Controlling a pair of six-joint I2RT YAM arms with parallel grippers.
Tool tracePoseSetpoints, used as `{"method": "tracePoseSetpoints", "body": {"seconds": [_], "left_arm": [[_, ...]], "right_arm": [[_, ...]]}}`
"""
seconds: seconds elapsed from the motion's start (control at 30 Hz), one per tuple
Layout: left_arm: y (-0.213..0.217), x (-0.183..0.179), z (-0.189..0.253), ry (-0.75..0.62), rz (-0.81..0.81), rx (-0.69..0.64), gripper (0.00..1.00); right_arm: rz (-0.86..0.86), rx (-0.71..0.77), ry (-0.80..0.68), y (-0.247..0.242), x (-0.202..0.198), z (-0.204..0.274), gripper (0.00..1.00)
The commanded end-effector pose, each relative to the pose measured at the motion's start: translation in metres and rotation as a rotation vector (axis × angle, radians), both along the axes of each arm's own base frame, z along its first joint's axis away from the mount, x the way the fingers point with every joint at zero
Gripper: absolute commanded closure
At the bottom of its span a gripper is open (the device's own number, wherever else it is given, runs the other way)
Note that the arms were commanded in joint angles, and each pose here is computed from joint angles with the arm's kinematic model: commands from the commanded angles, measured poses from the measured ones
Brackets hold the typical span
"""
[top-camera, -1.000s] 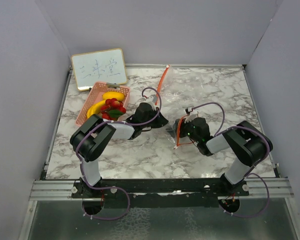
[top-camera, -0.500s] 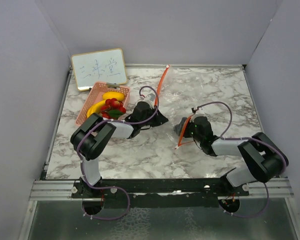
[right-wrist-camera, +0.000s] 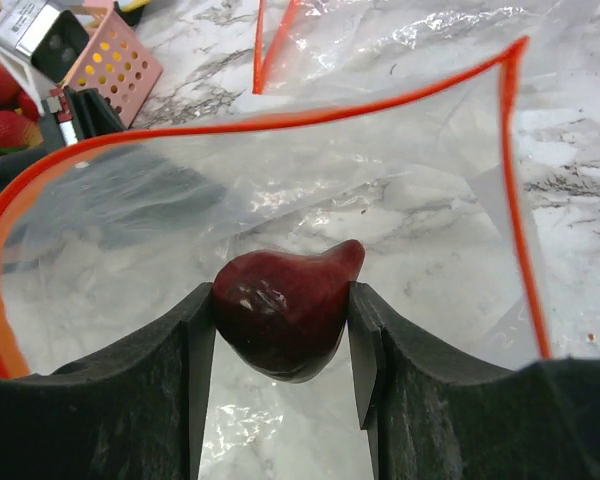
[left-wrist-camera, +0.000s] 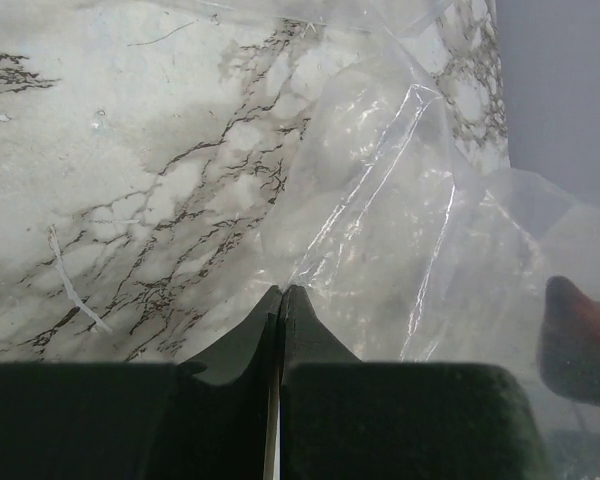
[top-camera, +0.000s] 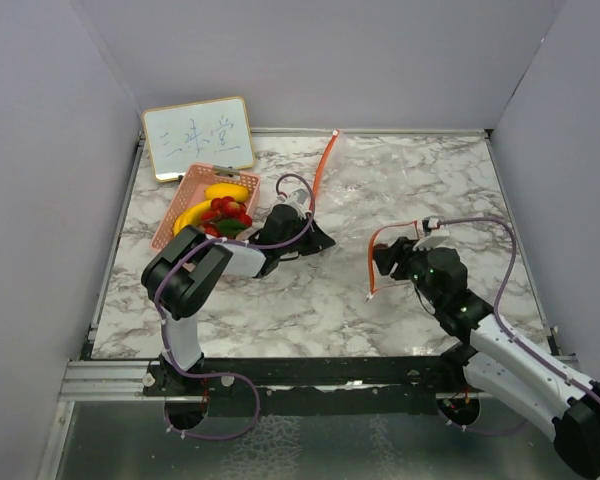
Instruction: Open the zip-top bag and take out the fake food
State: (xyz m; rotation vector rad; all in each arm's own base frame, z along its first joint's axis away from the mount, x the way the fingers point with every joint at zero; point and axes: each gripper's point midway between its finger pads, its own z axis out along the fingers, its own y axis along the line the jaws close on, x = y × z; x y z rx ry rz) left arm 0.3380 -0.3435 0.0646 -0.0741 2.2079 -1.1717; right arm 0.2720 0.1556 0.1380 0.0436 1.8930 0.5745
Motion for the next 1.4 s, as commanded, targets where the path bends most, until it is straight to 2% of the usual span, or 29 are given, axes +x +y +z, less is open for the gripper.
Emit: {"method": "tracePoseSetpoints", "body": {"seconds": [0.0, 0.2, 0.6, 0.67, 0.8, 0.9, 1.0, 1.03, 1.13, 1.23, 1.27, 1.37], "left_arm": [[0.001, 0.007, 0.001, -0.015, 0.019, -0.003, 1.0], [-0.004, 0.014, 0.006, -0.026, 0.015, -0.009, 1.0], [0.0, 0.016, 0.002, -0.029, 0.032, 0.008, 1.0], [-0.002, 0.015, 0.007, -0.037, 0.027, -0.002, 1.0], [-0.01, 0.011, 0.02, -0.069, 0.012, -0.005, 1.0], [-0.01, 0.008, 0.023, -0.076, 0.006, 0.004, 1.0], [-0.001, 0.009, 0.028, -0.115, 0.018, 0.056, 1.0], [0.003, 0.009, 0.031, -0.133, 0.02, 0.075, 0.98], [0.019, 0.012, 0.037, -0.163, 0.05, 0.174, 0.76], [0.039, 0.018, 0.056, -0.198, 0.126, 0.248, 0.4], [0.048, 0.021, 0.062, -0.206, 0.158, 0.264, 0.32], [0.067, 0.025, 0.079, -0.23, 0.216, 0.269, 0.24]], "right_arm": [[0.002, -0.062, 0.089, -0.016, -0.025, -0.015, 0.76], [0.037, -0.033, 0.047, -0.017, -0.038, 0.019, 0.76], [0.157, 0.031, -0.164, -0.003, -0.047, 0.11, 0.74], [0.193, 0.044, -0.185, 0.005, -0.045, 0.111, 0.74], [0.295, 0.105, -0.128, 0.033, -0.043, 0.097, 0.74], [0.342, 0.151, -0.167, 0.043, -0.043, 0.108, 0.74], [0.333, 0.136, -0.213, 0.041, -0.04, 0.13, 0.74], [0.332, 0.13, -0.23, 0.039, -0.04, 0.14, 0.74], [0.317, 0.142, -0.294, 0.035, -0.042, 0.177, 0.74], [0.3, 0.128, -0.334, 0.032, -0.039, 0.195, 0.74], [0.298, 0.123, -0.333, 0.033, -0.036, 0.198, 0.74], [0.326, 0.131, -0.339, 0.042, -0.03, 0.203, 0.74]]}}
